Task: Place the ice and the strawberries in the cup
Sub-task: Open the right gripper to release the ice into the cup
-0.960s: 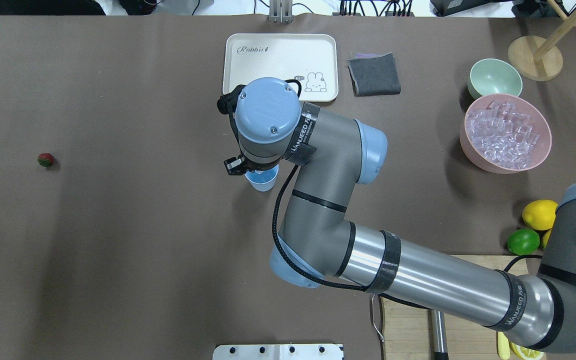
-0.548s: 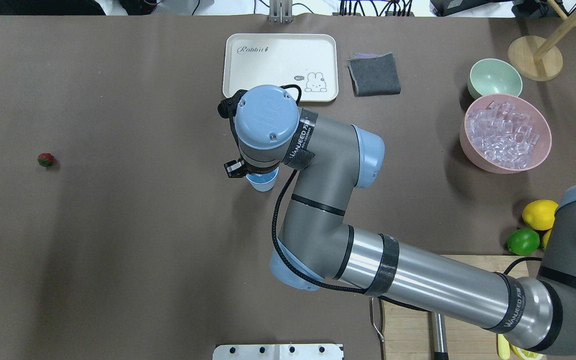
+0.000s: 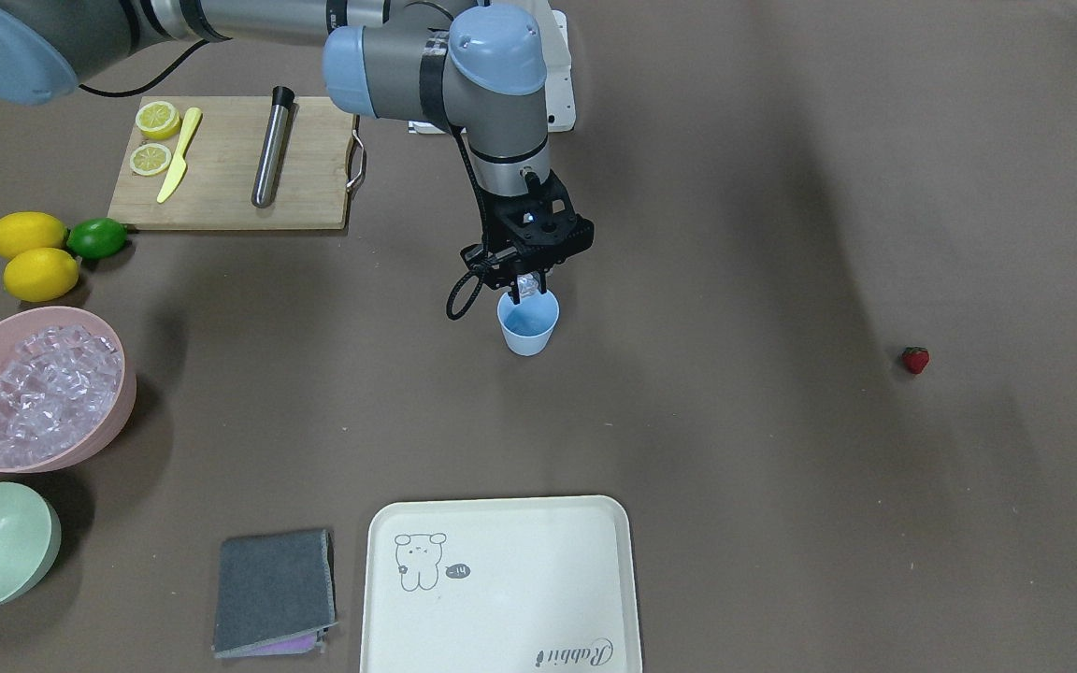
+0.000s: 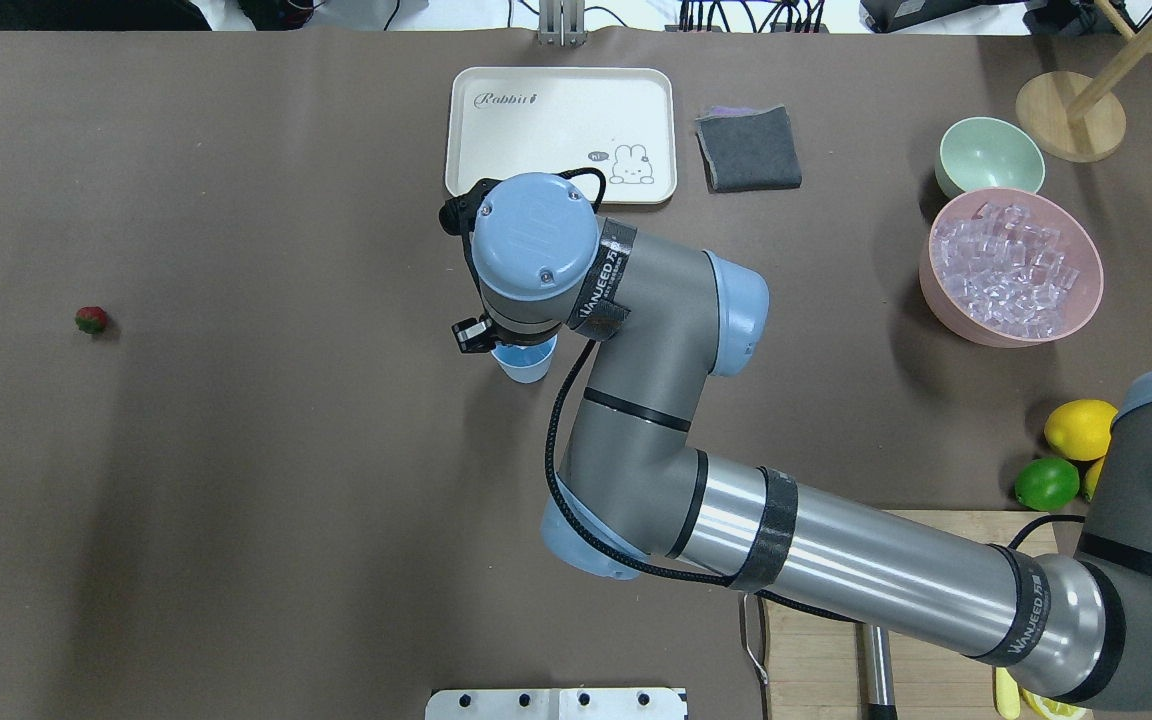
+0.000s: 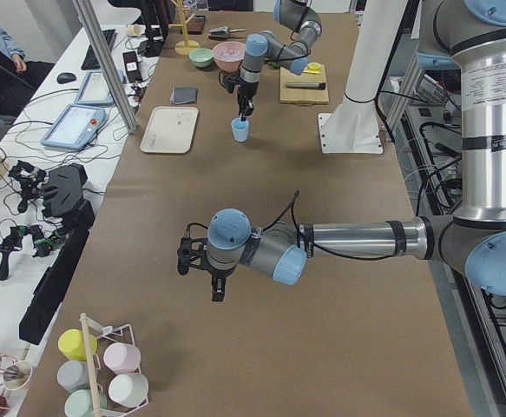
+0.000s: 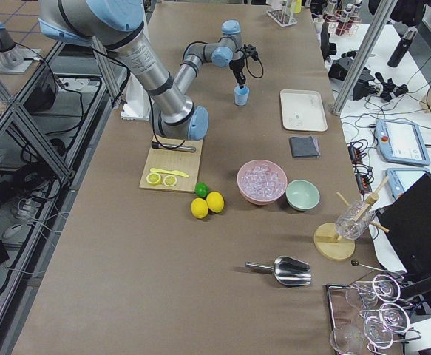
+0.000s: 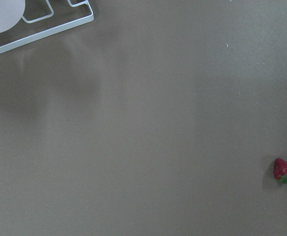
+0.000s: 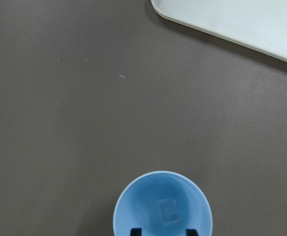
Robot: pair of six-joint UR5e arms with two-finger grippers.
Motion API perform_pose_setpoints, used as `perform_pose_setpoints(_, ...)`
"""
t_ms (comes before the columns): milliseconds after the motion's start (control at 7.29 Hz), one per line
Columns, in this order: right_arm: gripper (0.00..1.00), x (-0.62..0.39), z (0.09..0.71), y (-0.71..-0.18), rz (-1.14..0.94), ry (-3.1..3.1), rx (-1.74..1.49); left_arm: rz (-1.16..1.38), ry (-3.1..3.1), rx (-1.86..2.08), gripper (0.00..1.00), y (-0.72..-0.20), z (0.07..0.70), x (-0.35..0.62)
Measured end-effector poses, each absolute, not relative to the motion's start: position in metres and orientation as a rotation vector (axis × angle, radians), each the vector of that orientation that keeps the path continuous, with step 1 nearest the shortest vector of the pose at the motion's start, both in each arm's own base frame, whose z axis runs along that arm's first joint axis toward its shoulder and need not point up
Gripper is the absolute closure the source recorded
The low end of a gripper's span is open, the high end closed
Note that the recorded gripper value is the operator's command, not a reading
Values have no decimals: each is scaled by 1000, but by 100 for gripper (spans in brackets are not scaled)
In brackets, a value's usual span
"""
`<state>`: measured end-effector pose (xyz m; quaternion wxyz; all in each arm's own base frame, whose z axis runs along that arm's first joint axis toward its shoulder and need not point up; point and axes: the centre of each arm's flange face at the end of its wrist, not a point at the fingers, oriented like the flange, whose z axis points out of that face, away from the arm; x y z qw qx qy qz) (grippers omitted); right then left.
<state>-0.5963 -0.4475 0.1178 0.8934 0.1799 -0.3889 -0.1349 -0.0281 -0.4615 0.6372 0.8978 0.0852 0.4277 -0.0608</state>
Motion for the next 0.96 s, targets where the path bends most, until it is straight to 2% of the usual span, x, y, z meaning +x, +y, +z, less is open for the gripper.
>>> perform_pose_setpoints(137,64,-598,120,-449,-277,-801,373,-127,886,175,2,-461,638,-28)
perform_pose_setpoints(274,56,-599,120,-450,-273,-794,379,-126,886,175,2,-461,637,-28)
perform_pose_setpoints(548,49,-601,119,-450,-266,-797,395,-124,888,177,2,-462,636,-28)
perform_pose_setpoints(685,42,-602,118,-450,-265,-803,400,-124,889,177,2,-462,635,-28)
perform_pose_setpoints(960,39,-601,117,-451,-263,-809,405,-125,890,177,2,-462,635,-28)
